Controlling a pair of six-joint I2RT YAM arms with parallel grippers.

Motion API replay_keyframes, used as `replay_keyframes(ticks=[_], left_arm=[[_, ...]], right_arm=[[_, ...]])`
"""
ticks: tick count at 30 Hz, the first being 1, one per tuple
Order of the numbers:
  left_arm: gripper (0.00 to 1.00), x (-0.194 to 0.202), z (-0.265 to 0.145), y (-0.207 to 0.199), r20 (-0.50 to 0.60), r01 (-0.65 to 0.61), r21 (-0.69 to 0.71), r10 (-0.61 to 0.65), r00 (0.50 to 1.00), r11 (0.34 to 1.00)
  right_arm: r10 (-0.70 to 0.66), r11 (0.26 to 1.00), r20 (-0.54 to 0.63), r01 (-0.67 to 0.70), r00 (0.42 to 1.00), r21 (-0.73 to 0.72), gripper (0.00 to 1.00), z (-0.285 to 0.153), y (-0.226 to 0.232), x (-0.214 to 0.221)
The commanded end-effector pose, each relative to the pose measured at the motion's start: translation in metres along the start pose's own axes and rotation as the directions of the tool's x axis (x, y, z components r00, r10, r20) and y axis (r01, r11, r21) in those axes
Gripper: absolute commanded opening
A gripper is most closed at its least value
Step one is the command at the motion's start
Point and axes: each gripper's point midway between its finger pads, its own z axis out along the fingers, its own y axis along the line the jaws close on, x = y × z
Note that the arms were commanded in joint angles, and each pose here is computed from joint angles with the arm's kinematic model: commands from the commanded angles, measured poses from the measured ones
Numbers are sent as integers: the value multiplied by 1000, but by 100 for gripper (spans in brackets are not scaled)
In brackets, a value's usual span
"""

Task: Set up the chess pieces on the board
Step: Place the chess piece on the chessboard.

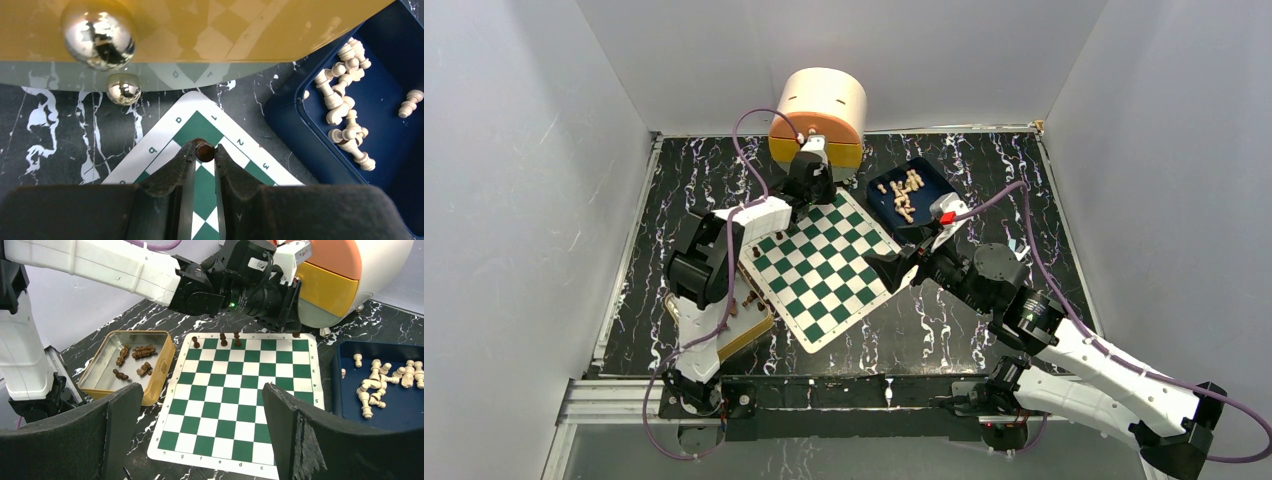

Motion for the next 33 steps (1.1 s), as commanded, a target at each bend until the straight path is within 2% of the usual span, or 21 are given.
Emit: replay_keyframes(ticks=[1,18,22,33], left_arm=[[0,-28,6,-14,83,11,21,-13,996,1000],[0,-4,27,-11,39,-4,0,4,999,1000],[6,-1,28,-9,31,-11,-8,11,999,1000],[8,9,34,-8,7,-27,-18,27,1000,999]], right_arm=[[19,1000,83,-20,996,3,99,-4,3,-32],[13,1000,94,-14,996,19,99,-4,0,-35],[8,1000,94,-10,996,26,99,-4,-2,-34],[5,999,105,-8,994,36,99,-6,-3,-38]])
